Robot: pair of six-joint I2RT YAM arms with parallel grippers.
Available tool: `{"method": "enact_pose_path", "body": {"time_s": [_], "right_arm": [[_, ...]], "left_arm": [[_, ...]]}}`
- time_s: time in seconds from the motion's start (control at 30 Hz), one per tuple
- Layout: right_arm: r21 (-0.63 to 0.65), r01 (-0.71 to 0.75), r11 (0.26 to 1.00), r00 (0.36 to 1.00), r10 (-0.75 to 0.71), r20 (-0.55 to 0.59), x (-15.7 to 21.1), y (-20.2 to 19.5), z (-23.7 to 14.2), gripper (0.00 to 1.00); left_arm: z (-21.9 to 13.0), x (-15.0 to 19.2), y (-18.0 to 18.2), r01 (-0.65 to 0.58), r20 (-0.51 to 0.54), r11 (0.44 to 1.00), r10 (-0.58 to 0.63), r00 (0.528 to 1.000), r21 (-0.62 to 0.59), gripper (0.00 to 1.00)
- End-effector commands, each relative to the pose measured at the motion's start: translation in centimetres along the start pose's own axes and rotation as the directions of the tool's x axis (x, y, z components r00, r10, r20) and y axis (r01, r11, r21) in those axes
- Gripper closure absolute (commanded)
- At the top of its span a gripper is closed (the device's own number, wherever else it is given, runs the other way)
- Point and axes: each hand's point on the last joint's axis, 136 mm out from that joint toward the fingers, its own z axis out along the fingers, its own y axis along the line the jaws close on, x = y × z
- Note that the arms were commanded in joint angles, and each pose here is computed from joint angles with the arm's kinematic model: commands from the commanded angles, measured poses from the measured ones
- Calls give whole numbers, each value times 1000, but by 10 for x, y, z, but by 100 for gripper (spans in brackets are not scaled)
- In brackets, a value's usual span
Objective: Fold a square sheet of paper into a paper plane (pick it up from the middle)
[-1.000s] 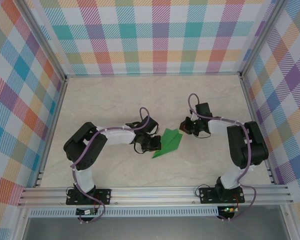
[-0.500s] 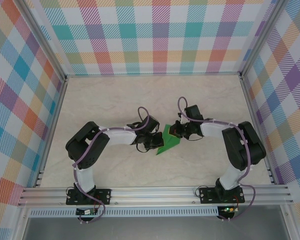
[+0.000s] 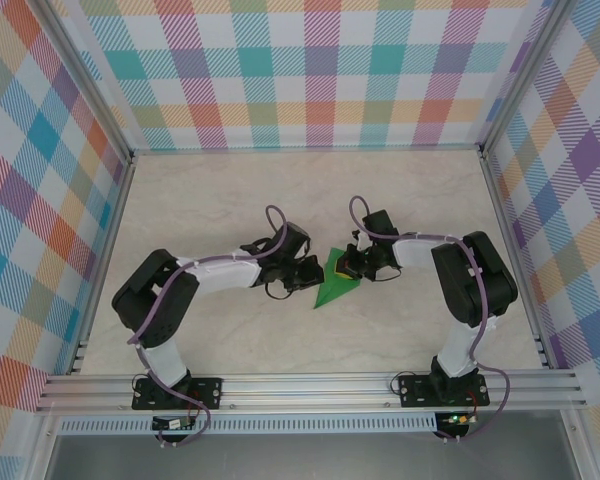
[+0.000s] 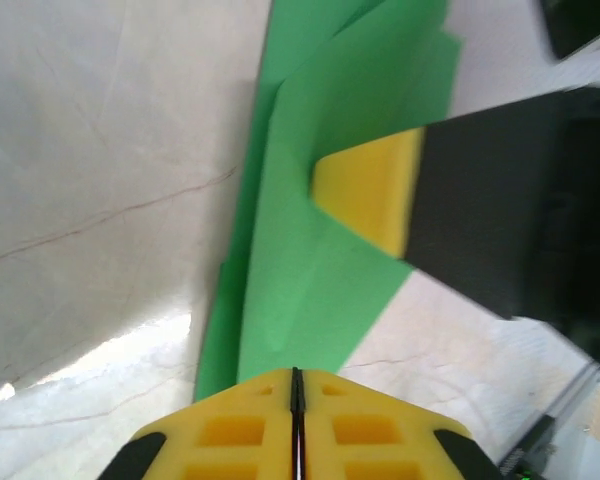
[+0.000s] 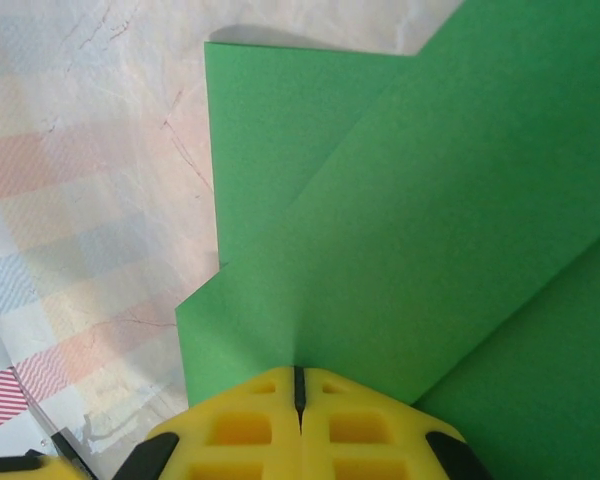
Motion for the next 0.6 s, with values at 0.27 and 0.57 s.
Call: {"method": "enact_pose_path", "body": {"time_s": [0.27,0.57], "right_arm": [[162,-41,986,999,43,-7,8,-37,3,99],[173,-52,983,998,56,-15,9,-41,5,99]], "left_arm": [[13,24,-26,38,-125,989,-20,992,143,86],[34,46,5,74,-185,996,-64,981,46,87]]}}
